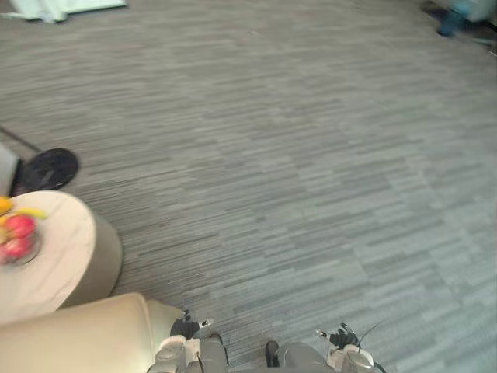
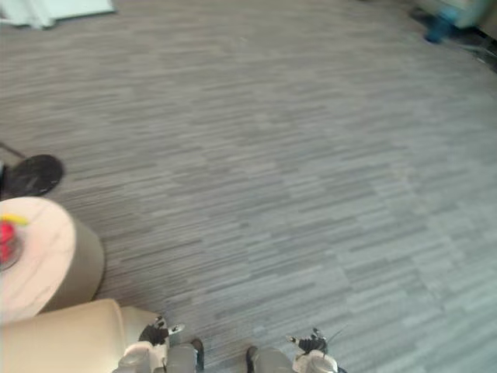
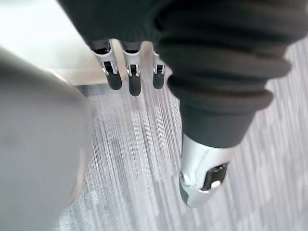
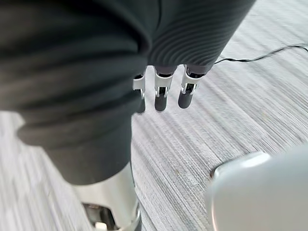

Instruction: Pick up cushions and gather them together orderly.

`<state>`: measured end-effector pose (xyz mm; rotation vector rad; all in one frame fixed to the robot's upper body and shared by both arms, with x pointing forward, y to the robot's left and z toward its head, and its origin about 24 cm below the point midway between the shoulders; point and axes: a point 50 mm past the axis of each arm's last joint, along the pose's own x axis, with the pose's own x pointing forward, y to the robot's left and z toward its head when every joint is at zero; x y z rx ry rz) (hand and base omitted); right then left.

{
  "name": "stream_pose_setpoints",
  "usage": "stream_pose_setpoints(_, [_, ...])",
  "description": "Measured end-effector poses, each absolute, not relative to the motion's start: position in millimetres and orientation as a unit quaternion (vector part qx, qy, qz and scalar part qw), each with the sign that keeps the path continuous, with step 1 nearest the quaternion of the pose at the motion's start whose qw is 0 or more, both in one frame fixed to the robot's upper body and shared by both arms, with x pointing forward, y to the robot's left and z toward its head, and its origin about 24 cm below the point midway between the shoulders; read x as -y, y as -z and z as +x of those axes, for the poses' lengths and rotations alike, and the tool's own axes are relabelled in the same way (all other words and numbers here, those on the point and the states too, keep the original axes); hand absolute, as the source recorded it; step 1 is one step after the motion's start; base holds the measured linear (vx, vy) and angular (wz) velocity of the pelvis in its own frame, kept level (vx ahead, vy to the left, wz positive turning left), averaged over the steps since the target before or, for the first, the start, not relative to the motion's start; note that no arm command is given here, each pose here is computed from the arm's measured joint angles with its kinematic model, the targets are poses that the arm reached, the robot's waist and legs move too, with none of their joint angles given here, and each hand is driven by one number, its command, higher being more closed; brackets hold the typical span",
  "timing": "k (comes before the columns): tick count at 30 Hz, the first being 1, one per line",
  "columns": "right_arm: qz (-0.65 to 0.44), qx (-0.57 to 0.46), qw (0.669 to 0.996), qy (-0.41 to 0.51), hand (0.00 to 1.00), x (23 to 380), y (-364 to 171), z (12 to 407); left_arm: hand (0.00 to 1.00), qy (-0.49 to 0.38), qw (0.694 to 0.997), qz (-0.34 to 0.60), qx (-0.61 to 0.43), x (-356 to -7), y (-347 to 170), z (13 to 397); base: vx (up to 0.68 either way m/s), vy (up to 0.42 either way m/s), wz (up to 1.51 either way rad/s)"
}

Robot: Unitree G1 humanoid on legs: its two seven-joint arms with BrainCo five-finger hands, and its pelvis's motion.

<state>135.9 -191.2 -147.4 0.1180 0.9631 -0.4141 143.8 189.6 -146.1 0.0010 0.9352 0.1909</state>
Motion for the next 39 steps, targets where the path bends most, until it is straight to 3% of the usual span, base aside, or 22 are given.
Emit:
stream_pose_setpoints(3, [0.048,-0.46,0.867,0.186,0.0,190.1,146.8,141.6,0.0,-0.095,0.884,0.001,-0.458,-192.7,147.8,140.6,0.19,-0.017,-1.25])
stream_pose_setpoints(8, [0.011,-0.444,0.873,0.201,0.0,221.4,138.0,155.3,0.0,-0.074,0.887,0.016,-0.455,-189.2,145.8,151.1,0.21,-0.121,-0.95])
stream_pose_setpoints(14, [0.02,-0.465,0.858,0.219,0.0,222.6,145.3,134.7,0.0,-0.07,0.884,0.018,-0.462,-188.0,148.2,145.3,0.35,-0.193,-0.56])
stream_pose_setpoints(21, [0.068,-0.466,0.846,0.251,0.0,215.5,148.5,129.5,0.0,-0.06,0.913,0.017,-0.403,-179.6,133.2,170.4,0.38,0.06,-0.78])
stream_pose_setpoints(28, [0.088,-0.476,0.834,0.266,0.0,210.6,152.4,121.8,0.0,-0.076,0.903,0.025,-0.422,-188.5,137.5,162.5,0.52,0.213,-0.51])
stream_pose_setpoints(39, [0.062,-0.465,0.844,0.262,0.0,226.2,147.0,128.1,0.0,-0.044,0.889,0.066,-0.45,-188.2,144.4,151.8,0.49,0.021,-0.34])
